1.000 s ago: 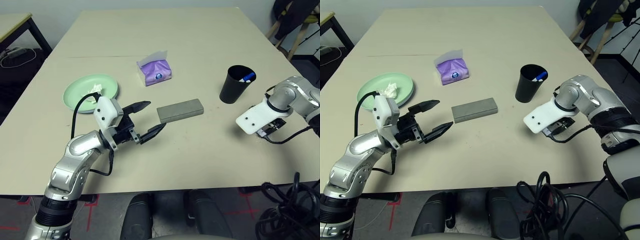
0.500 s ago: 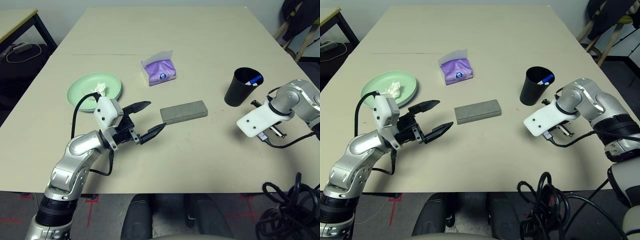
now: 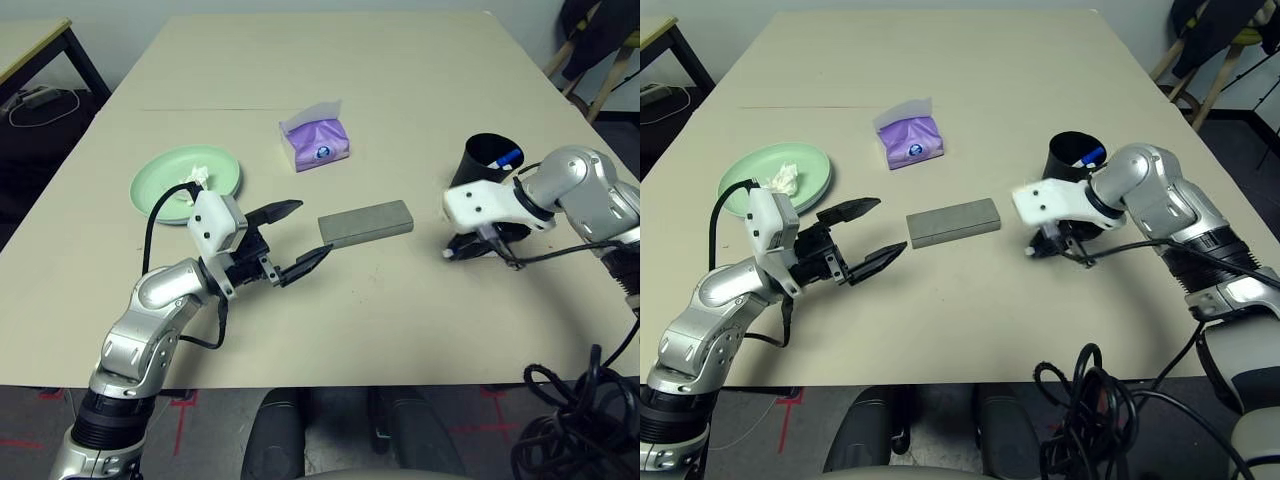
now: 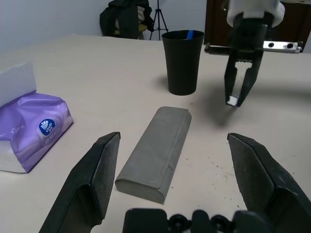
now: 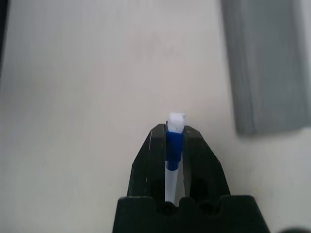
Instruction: Organize and tidy the items on the table.
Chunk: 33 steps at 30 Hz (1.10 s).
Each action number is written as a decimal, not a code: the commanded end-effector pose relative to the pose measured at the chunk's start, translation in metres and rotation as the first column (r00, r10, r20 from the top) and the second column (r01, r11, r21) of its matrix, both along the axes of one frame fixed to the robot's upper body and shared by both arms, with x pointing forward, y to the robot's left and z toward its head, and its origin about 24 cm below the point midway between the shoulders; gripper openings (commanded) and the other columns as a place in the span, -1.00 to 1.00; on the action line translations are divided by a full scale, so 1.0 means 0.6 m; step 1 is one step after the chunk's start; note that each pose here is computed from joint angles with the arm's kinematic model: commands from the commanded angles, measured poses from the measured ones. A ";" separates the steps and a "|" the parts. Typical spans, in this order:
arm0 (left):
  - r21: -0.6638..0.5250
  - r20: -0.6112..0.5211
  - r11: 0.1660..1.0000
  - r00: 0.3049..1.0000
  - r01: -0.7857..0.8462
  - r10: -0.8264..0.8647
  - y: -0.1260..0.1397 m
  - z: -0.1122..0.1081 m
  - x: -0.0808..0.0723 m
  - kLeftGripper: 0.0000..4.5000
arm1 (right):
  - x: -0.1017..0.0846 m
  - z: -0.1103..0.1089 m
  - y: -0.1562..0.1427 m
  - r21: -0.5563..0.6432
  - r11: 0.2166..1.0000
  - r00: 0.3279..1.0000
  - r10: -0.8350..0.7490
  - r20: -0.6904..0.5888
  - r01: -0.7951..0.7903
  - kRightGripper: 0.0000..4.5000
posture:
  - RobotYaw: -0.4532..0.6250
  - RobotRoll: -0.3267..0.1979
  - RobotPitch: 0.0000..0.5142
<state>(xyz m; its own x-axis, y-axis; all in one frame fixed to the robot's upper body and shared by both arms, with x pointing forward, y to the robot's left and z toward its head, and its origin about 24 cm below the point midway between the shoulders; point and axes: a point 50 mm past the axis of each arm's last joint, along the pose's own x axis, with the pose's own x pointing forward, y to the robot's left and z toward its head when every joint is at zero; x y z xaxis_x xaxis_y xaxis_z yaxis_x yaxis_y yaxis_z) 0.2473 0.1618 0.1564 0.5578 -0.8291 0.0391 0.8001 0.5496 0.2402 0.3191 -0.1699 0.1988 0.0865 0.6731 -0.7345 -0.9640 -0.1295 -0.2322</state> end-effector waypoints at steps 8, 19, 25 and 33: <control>0.022 -0.005 1.000 1.000 0.017 -0.017 -0.003 -0.003 -0.002 1.00 | 0.018 0.083 0.032 0.566 0.815 0.960 -0.244 0.137 0.126 -0.86 | -0.12 0.25 -0.40; 0.027 -0.001 0.999 1.000 0.020 -0.020 -0.002 -0.003 0.002 1.00 | 0.027 0.134 0.017 0.848 0.525 0.836 -0.496 0.236 0.071 -0.86 | -0.14 0.25 -0.41; 0.027 -0.001 0.999 1.000 0.026 -0.026 -0.004 -0.003 0.003 1.00 | 0.026 0.154 -0.008 0.926 0.378 0.733 -0.633 0.250 0.011 -0.86 | -0.15 0.25 -0.41; 0.026 -0.004 0.999 0.999 0.033 -0.033 -0.005 -0.004 0.005 1.00 | 0.016 0.166 -0.050 0.949 0.316 0.611 -0.751 0.250 0.001 -0.86 | -0.17 0.25 -0.41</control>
<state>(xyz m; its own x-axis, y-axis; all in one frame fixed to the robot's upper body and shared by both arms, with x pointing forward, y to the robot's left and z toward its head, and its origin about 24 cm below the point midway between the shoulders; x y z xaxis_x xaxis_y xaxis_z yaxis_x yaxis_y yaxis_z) 0.2490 0.1600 0.1568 0.5369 -0.8432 0.0270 0.8128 0.5256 0.2511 0.3326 -0.1898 0.2964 0.6234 0.6130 0.4854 -0.4476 0.7888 -0.4212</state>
